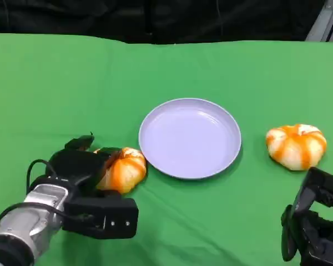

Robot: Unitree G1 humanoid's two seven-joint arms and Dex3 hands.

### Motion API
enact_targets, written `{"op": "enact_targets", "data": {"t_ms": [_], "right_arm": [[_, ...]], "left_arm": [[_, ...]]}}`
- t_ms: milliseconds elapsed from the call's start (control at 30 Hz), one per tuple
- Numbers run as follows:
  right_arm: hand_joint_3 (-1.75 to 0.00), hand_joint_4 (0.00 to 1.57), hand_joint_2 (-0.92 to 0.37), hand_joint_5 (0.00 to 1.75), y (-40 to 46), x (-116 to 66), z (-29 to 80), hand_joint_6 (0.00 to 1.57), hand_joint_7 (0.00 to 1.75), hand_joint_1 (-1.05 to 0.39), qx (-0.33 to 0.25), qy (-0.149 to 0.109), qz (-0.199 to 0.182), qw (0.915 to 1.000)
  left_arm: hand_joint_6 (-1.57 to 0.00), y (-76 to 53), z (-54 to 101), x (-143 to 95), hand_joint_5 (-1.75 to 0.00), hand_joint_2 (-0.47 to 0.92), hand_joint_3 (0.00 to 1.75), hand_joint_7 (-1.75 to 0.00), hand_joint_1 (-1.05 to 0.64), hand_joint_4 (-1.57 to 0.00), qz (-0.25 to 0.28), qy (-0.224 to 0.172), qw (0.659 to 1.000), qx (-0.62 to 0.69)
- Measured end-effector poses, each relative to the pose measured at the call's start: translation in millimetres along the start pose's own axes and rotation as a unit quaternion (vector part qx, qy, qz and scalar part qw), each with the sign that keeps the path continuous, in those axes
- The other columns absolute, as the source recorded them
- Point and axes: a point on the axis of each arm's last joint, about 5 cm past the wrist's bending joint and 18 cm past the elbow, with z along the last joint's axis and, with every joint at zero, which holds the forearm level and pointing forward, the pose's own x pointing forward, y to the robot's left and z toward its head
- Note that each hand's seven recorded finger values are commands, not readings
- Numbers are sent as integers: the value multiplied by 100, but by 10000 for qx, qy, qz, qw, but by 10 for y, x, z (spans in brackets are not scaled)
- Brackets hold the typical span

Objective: Grasp the bread from the table and place it into the plate.

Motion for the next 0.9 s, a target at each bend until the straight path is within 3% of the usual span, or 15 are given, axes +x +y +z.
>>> {"op": "enact_targets", "data": {"t_ms": [167,200,333,433,467,500,567,600,633,667,700,733,800,900], "right_arm": [[-114,91,-68,175,-8,-3,4,61,175,-4,-12,-5,-20,10000],[-115,92,-68,175,-9,-3,4,61,175,-4,-12,-5,-21,10000],[-115,92,-68,175,-8,-3,4,61,175,-4,-18,-8,-22,10000],[-115,92,-68,175,-8,-4,4,61,175,-4,-18,-11,-22,10000],[-115,92,-68,175,-8,-4,3,61,175,-4,-18,-13,-21,10000],[-115,91,-67,175,-8,-5,3,61,175,-4,-18,-14,-21,10000],[-115,91,-67,175,-8,-7,3,61,175,-5,-18,-13,-23,10000],[-115,91,-67,175,-8,-7,2,61,175,-5,-17,-12,-25,10000],[-115,91,-67,175,-8,-8,2,61,175,-5,-18,-9,-27,10000],[-115,91,-67,175,-8,-9,1,61,175,-5,-18,-8,-28,10000],[-115,91,-67,175,-8,-9,1,61,175,-5,-18,-9,-30,10000],[-115,91,-67,175,-7,-9,3,61,175,-5,-17,-11,-36,10000],[-115,91,-66,175,-2,-10,12,61,175,-5,-20,-21,-54,10000],[-115,91,-66,175,6,-11,25,61,175,-5,-29,-43,-60,10000]], "left_arm": [[-32,-3,-2,1,-2,92,60,-1,-69,-9,-11,13,10000,-27],[-38,-2,-2,2,-6,92,57,-3,-61,-23,-11,13,10000,-29],[-47,18,3,4,-7,92,54,-3,-48,-42,-113,-45,9995,-294],[-65,14,3,-6,-10,92,32,-7,-25,-66,24,-126,9990,-438],[-71,1,5,-14,-9,92,26,-6,-23,-73,147,-165,9985,-500],[-85,-18,9,-24,-10,92,14,-6,-22,-94,286,-206,9978,-555],[-96,-70,19,-42,-12,92,5,-6,-21,-112,628,-259,9955,-654],[-102,-96,24,-49,-16,91,3,-6,-22,-118,787,-274,9941,-698],[-110,-115,28,-53,-40,89,2,-5,-23,-115,910,-285,9928,-729],[-120,-129,27,-56,-85,89,1,-8,-17,-103,1008,-294,9918,-732],[-98,-144,23,-60,-138,90,2,-81,-11,-87,1107,-295,9908,-725],[-79,-158,21,-63,-156,90,3,-127,-9,-82,1222,-304,9895,-709],[-63,-191,28,-67,-171,91,3,-165,-7,-78,1412,-291,9869,-729],[-58,-218,35,-70,-174,92,12,-174,-5,-78,1502,-299,9853,-751]]}}
